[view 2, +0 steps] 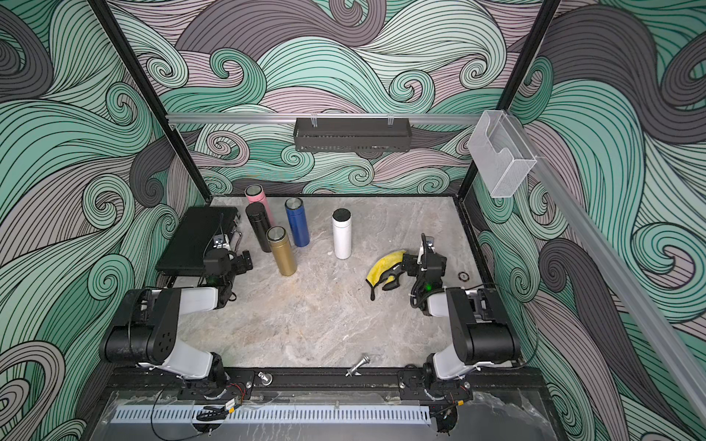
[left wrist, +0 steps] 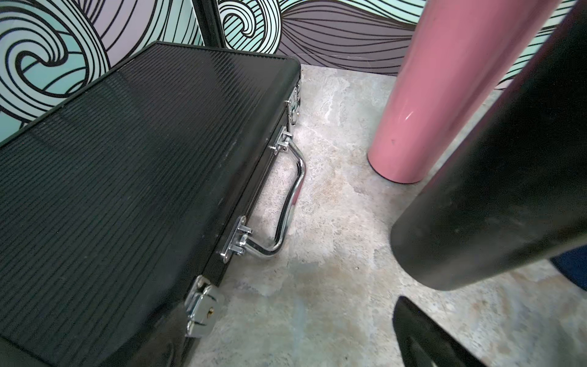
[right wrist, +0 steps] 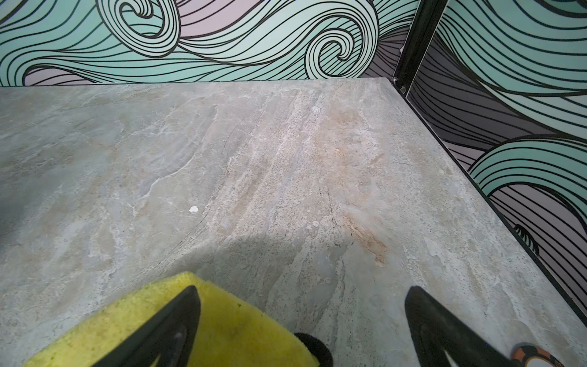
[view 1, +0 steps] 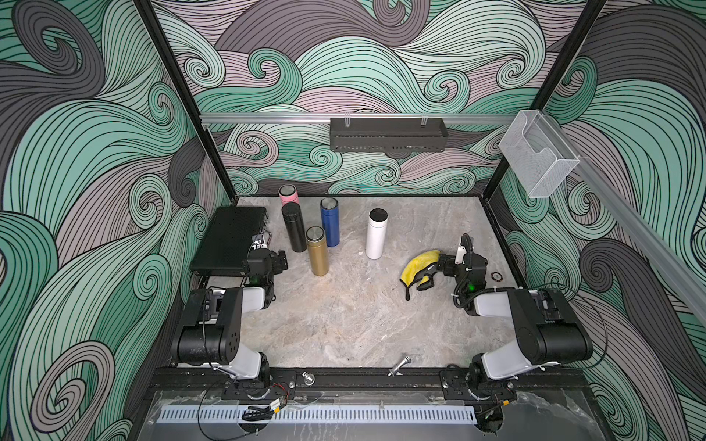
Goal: Wipe the surface of the thermos
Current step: Reset both arms
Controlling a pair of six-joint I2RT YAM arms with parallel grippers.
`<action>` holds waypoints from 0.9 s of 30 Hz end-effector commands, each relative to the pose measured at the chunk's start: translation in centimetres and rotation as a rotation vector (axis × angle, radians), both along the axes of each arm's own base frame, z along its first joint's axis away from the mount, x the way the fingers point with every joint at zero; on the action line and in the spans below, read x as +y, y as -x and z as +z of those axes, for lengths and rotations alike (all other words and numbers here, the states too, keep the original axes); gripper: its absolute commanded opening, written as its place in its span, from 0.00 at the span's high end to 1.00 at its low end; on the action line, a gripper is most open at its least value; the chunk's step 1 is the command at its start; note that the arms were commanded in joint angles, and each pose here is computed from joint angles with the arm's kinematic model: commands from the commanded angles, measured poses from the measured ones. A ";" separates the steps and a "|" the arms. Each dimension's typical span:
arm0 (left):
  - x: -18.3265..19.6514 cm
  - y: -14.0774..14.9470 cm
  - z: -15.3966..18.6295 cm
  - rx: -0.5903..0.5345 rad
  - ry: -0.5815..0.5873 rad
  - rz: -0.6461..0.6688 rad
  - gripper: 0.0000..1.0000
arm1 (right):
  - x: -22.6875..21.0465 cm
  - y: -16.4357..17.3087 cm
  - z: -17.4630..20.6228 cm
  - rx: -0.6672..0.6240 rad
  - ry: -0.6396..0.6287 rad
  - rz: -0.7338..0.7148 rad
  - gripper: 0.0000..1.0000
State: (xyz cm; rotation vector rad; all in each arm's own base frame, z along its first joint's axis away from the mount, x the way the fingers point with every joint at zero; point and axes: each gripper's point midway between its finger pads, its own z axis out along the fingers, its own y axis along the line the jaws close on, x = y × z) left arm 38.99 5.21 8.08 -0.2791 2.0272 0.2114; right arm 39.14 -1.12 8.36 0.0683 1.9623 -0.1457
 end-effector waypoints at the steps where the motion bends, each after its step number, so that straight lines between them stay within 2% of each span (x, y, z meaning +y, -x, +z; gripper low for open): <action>1: 0.2 -0.6 0.3 -0.001 0.001 -0.005 0.01 | 0.0 -0.4 0.9 -0.027 0.005 0.007 0.00; 14: 0.1 -0.4 0.5 -0.007 -0.004 -0.009 0.01 | 0.0 -0.4 0.9 -0.026 0.005 0.007 0.00; 17: -0.6 0.7 1.0 -0.068 -0.027 -0.028 0.01 | 0.1 0.4 1.6 -0.080 0.014 0.010 0.00; 19: 0.4 0.6 1.3 -0.089 -0.028 0.038 0.01 | 0.1 0.7 1.5 -0.100 0.013 0.008 0.00; 20: 1.5 -0.2 0.9 -0.026 -0.017 0.098 0.01 | 0.0 0.0 1.1 -0.065 0.014 0.000 0.00; 21: 1.4 0.2 0.4 -0.014 -0.030 0.095 0.01 | -0.1 -0.6 0.8 -0.014 0.012 -0.006 0.00; 25: 0.1 2.0 1.7 -0.145 -0.035 0.024 0.01 | 0.0 2.3 2.5 -0.179 0.012 0.007 0.00; 27: 1.5 1.2 0.4 -0.054 -0.014 0.100 0.01 | -1.1 1.5 1.8 -0.147 -0.003 -0.052 0.01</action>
